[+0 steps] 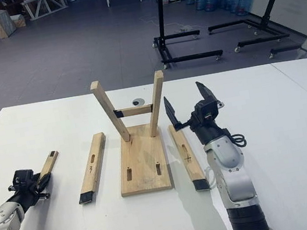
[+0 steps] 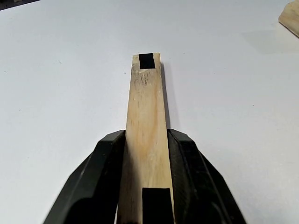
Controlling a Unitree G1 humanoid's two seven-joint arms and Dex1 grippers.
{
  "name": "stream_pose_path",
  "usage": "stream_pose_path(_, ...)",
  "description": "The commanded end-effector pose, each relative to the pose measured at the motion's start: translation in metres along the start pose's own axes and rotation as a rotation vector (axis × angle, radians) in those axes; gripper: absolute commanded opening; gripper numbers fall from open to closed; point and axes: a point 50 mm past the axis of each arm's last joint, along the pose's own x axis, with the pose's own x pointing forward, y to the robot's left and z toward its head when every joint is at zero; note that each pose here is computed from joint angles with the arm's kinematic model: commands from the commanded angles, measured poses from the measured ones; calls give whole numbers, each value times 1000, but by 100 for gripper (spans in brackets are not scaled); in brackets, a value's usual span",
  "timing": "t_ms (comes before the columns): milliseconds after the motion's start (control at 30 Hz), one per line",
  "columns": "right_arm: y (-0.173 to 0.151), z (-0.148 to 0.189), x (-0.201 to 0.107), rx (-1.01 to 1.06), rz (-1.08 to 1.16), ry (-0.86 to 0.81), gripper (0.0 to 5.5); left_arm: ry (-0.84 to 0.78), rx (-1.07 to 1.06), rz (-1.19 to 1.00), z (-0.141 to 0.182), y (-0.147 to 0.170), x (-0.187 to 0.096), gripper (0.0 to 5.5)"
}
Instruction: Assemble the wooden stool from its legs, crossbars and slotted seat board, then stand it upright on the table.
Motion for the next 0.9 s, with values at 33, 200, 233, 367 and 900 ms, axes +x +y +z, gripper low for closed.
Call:
stream_pose_path(33, 0, 4, 6, 8, 22, -10, 540, 146, -83, -41, -43, -24, 1, 129)
stream_pose_path(200, -2, 15, 13, 70, 54, -45, 540, -336, -136, -58, 31, -41, 7, 128)
stream_pose_path(233, -2, 18, 14, 119, 71, -60, 540, -410, -131, -61, 45, -44, 6, 128)
stream_pose_path(367, 6, 20, 14, 488, 218, 0, 540, -707, -54, -163, 110, -61, -9, 128)
stream_pose_path(900, 33, 29, 34, 1070, 479, 63, 540, -885, 241, -930, 170, -172, -27, 128)
